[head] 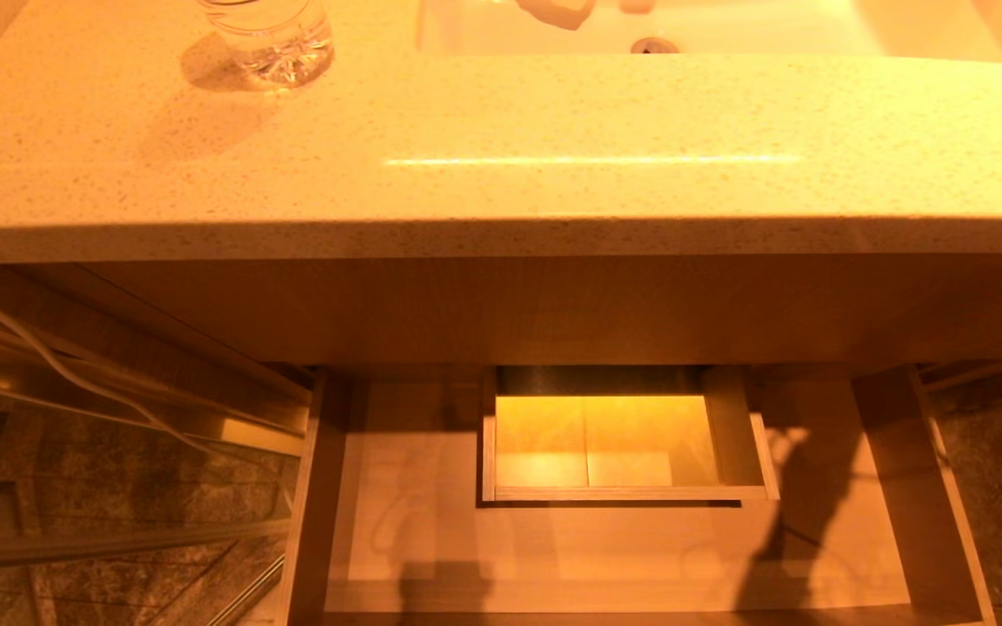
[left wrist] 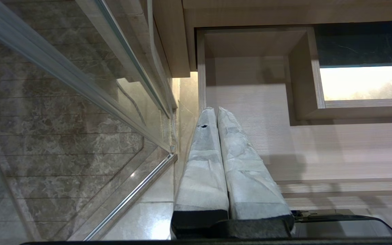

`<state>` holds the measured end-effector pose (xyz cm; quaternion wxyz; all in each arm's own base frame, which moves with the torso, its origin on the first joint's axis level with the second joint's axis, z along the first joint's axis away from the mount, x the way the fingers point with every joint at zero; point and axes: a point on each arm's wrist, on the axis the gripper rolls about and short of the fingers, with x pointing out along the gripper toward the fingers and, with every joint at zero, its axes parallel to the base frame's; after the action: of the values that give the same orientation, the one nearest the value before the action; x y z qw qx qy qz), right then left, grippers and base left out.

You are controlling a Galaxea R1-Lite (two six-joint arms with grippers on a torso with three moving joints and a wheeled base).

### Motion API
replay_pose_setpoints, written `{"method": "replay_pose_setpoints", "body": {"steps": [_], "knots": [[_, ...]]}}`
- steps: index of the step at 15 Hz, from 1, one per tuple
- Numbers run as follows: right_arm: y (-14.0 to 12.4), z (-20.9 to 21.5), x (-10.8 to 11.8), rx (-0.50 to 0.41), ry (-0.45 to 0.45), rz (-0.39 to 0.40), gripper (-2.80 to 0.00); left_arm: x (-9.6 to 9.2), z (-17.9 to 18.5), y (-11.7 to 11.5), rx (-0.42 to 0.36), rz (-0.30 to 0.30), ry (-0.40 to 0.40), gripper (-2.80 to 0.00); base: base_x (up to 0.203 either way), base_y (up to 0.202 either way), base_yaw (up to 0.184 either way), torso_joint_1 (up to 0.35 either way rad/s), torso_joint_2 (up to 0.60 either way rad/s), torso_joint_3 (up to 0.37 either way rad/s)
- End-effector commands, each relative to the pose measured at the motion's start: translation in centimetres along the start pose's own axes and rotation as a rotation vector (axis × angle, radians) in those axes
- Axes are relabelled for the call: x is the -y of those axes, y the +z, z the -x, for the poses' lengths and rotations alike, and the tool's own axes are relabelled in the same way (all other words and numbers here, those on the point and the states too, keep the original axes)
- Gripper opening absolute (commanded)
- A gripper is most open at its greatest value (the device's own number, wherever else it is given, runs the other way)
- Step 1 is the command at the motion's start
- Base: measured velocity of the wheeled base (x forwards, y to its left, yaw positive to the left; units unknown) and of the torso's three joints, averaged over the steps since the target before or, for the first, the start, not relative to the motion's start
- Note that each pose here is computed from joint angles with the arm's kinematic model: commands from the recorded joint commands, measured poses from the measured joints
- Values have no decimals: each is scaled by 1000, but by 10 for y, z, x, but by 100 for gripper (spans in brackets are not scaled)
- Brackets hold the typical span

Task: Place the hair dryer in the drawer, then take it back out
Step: Pick up the hairdryer

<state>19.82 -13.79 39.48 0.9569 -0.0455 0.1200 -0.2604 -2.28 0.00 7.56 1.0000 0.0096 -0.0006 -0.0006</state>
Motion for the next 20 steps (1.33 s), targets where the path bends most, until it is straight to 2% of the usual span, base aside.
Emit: {"method": "replay_pose_setpoints", "body": {"steps": [1,2,4,10,14,20], "knots": [[-10,-1,-1,-100,13,-4,0,0,0,0,-1,-1,0,-280,0,0,0,0,0,0],[-14,1,-1,-138,16,-7,0,0,0,0,-1,0,0,-280,0,0,0,0,0,0],[-16,3,-2,-157,22,-8,0,0,0,0,-1,-1,0,-280,0,0,0,0,0,0],[-12,9,-2,-128,21,6,0,0,0,0,-1,-1,0,-280,0,0,0,0,0,0],[-5,10,0,-99,17,61,0,0,0,0,-1,1,0,-280,0,0,0,0,0,0],[-6,2,1,-120,16,50,0,0,0,0,-1,-1,0,-280,0,0,0,0,0,0]]}}
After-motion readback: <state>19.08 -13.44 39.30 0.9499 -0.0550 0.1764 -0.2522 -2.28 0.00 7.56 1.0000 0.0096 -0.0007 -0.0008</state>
